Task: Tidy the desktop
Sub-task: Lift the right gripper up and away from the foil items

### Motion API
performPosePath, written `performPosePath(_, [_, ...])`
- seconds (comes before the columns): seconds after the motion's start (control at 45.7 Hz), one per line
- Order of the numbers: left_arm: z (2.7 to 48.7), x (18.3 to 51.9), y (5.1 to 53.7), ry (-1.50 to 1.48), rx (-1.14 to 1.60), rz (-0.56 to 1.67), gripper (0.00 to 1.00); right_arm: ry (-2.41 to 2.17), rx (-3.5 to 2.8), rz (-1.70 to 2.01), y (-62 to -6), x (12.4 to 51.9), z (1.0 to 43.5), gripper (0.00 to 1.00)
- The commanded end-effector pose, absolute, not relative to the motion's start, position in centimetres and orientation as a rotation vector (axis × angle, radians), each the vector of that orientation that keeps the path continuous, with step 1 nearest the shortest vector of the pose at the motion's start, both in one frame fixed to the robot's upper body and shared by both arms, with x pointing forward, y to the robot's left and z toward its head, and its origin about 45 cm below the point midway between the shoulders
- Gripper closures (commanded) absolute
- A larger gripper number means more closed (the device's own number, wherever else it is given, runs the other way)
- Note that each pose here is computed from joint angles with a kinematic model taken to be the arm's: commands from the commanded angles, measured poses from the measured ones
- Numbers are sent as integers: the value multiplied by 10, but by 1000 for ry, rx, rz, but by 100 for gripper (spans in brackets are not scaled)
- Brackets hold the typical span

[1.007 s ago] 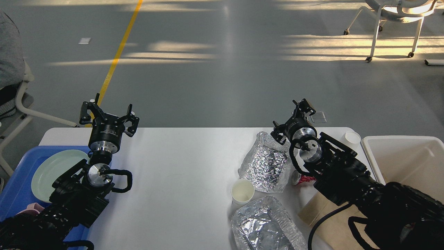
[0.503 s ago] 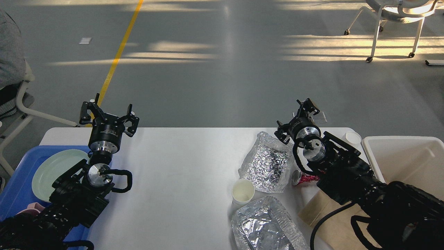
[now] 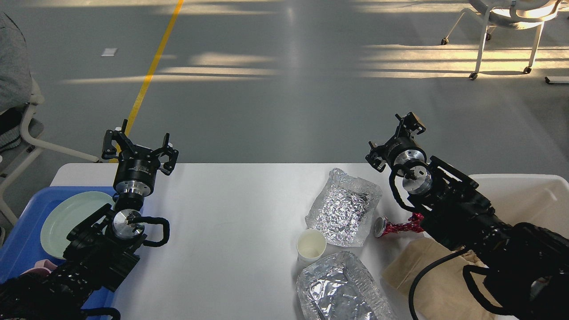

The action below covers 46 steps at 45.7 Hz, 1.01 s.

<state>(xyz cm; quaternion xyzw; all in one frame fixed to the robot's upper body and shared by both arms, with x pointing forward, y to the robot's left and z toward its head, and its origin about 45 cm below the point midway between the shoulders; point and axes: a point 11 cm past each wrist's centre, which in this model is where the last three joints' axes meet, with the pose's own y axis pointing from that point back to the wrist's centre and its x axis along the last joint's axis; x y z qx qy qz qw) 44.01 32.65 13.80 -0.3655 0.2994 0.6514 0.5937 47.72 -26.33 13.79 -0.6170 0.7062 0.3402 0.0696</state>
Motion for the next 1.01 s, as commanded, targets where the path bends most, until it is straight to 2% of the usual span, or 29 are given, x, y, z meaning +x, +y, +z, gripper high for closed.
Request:
performPosePath(0.0, [138,440,327,696,-849,1514,0,2158,-1841,943,-301,482,153,0])
performPosePath(0.241, [138,440,327,696,-849,1515,0,1962,-2151,847,-267,486,169,0])
performPosePath(0.394, [138,440,327,696,-850,1514,0,2011,-2346,674,-278,494,193,0])
performPosePath(0.635, [138,440,327,697,-851,1514,0,1989,-2765,366,-250,503,215,0])
performPosePath(0.985, [138,440,327,696,-849,1514,0,1891,-3213,-374,-230,521,318,0])
